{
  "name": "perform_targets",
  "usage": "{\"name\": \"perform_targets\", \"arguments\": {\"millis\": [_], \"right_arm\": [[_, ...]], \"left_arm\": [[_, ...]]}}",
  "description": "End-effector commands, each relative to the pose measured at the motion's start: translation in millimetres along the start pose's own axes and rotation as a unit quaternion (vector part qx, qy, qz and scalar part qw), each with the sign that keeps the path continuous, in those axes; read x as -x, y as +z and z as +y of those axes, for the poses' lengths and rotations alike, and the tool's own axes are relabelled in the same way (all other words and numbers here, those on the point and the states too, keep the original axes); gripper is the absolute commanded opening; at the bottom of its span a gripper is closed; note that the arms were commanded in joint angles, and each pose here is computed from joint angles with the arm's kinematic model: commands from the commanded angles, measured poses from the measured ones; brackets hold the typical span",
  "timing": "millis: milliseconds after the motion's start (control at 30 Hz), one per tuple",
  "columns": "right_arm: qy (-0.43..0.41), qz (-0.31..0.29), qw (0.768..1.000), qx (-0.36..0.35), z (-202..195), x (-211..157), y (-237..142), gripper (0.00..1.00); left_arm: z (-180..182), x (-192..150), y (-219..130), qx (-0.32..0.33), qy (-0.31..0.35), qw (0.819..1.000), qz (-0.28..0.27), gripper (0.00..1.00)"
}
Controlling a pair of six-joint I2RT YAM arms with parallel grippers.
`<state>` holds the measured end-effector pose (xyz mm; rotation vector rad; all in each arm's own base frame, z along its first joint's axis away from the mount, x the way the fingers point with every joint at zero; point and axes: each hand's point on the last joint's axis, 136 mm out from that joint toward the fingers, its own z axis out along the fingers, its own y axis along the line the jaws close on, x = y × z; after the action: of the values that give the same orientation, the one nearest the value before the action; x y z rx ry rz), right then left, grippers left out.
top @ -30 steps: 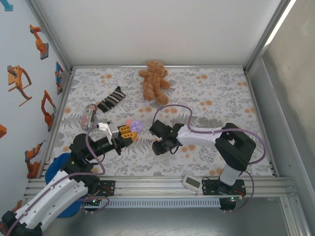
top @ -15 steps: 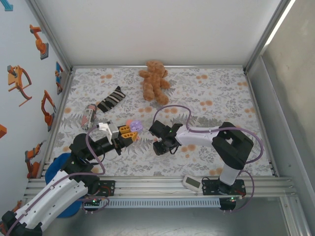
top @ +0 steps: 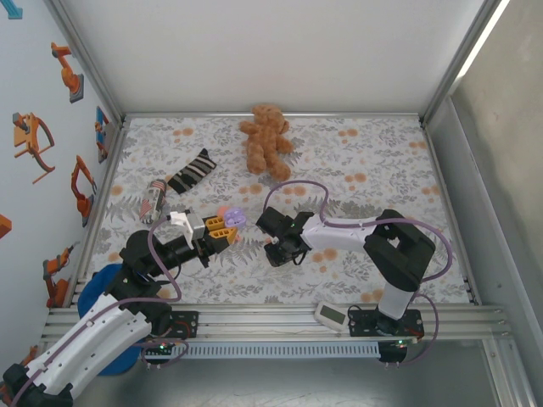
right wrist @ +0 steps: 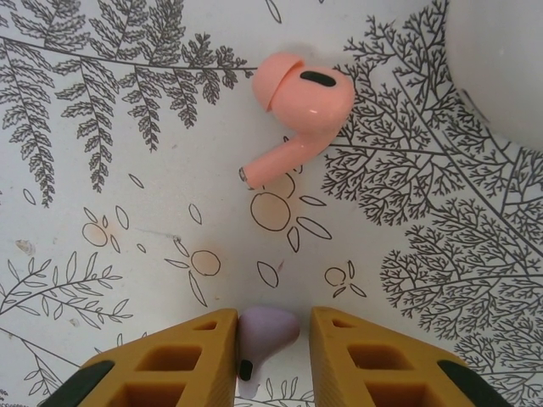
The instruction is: Insert the wireless bluetooth earbuds into the charging case
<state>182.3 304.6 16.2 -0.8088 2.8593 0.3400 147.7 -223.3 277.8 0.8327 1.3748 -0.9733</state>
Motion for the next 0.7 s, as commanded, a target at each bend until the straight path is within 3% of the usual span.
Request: {"name": "perform_targets", "arguments": {"millis": [0, 667], "right_arm": [[0.001, -0.004, 1.0, 0.003, 3.7, 6.8, 2.1, 0.27], [-0.002, -0.03, 0.999, 0.01, 6.8, 13.6, -16.7, 0.23]], "left_arm": [[-2.5, 11.5, -0.6, -0.003, 0.014, 1.0, -0.013, 0.0], [-2.3, 12.3, -0.2, -0.003, 0.016, 1.0, -0.014, 0.0]]}}
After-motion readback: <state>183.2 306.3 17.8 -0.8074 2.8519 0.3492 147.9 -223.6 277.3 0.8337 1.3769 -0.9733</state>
